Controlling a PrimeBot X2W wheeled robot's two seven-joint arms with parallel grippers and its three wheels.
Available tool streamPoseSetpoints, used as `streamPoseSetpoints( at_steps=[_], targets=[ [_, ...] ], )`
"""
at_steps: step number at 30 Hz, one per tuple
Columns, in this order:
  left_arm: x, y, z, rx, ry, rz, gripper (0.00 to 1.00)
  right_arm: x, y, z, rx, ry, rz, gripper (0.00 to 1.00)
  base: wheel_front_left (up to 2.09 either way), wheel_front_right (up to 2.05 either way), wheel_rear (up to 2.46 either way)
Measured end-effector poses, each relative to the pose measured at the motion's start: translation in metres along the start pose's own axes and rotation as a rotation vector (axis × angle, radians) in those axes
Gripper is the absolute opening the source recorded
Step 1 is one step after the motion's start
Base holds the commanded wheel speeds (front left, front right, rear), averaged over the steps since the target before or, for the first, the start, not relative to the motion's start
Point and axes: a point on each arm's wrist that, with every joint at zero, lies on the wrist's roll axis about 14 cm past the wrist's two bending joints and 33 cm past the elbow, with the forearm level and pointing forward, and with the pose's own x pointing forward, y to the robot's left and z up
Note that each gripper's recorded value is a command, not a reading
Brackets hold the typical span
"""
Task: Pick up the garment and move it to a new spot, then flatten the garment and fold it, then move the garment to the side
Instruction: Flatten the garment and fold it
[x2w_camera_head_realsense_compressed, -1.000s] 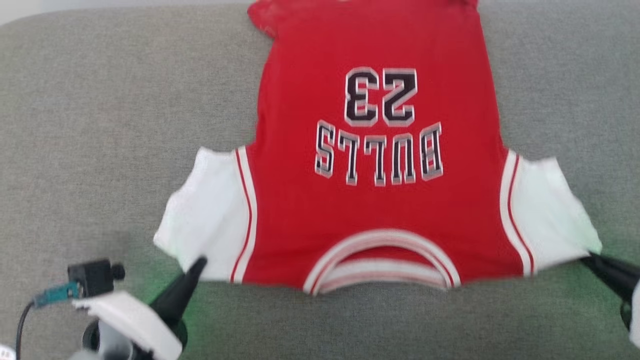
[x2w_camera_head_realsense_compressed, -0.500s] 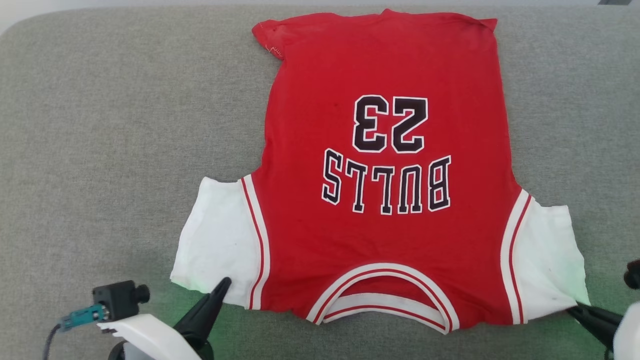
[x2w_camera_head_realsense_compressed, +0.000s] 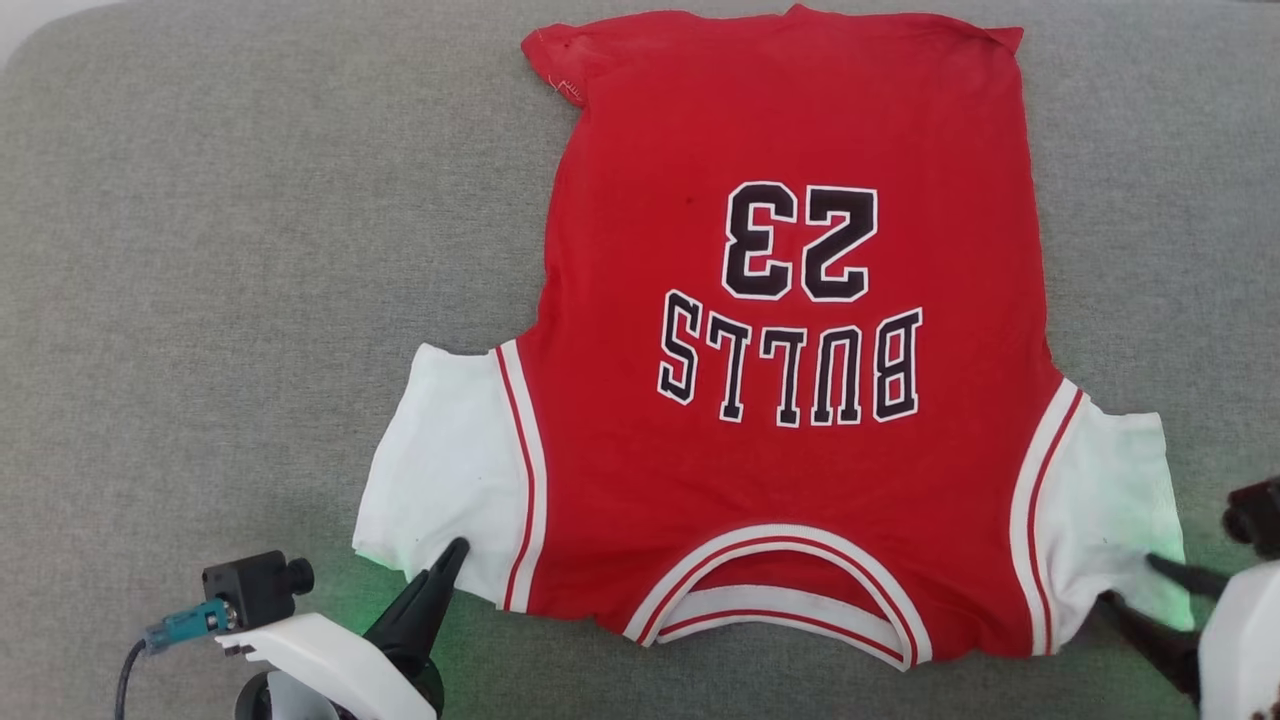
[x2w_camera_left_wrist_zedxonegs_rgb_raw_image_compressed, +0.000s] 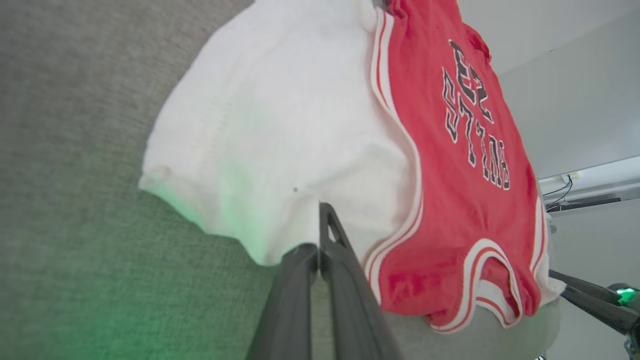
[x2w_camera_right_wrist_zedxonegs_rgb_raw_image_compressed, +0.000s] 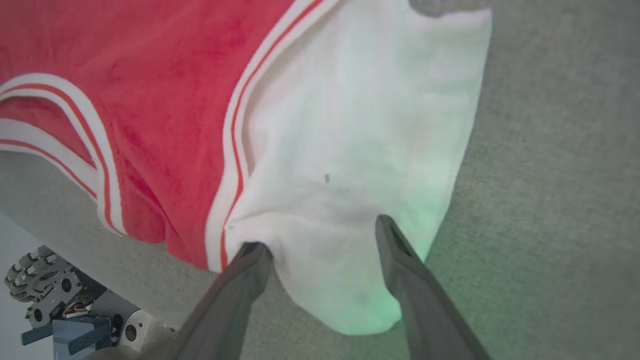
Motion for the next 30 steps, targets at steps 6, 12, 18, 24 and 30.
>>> streamPoseSetpoints(
  at_steps=[6, 12, 18, 24, 30],
  targets=[
    [-0.001, -0.006, -0.001, -0.019, -0.027, -0.016, 0.0, -0.021, -0.001, 0.041, -0.059, -0.087, -0.004, 1.0, 0.0, 0.0, 0.0],
    [0.005, -0.013, 0.004, 0.01, -0.054, -0.037, 0.0, -0.037, -0.023, 0.13, -0.17, -0.244, -0.079, 1.0, 0.0, 0.0, 0.0],
    [0.017, -0.025, 0.019, 0.008, -0.105, -0.075, 0.0, 0.003, -0.046, 0.232, -0.183, -0.343, -0.159, 1.0, 0.0, 0.0, 0.0],
    [0.015, -0.036, 0.025, 0.004, -0.135, -0.1, 0.0, 0.068, -0.061, 0.266, -0.199, -0.218, -0.237, 1.0, 0.0, 0.0, 0.0],
    [0.014, -0.047, 0.028, -0.042, -0.152, -0.132, 0.0, 0.124, -0.07, 0.276, -0.158, -0.079, -0.258, 1.0, 0.0, 0.0, 0.0]
  ],
)
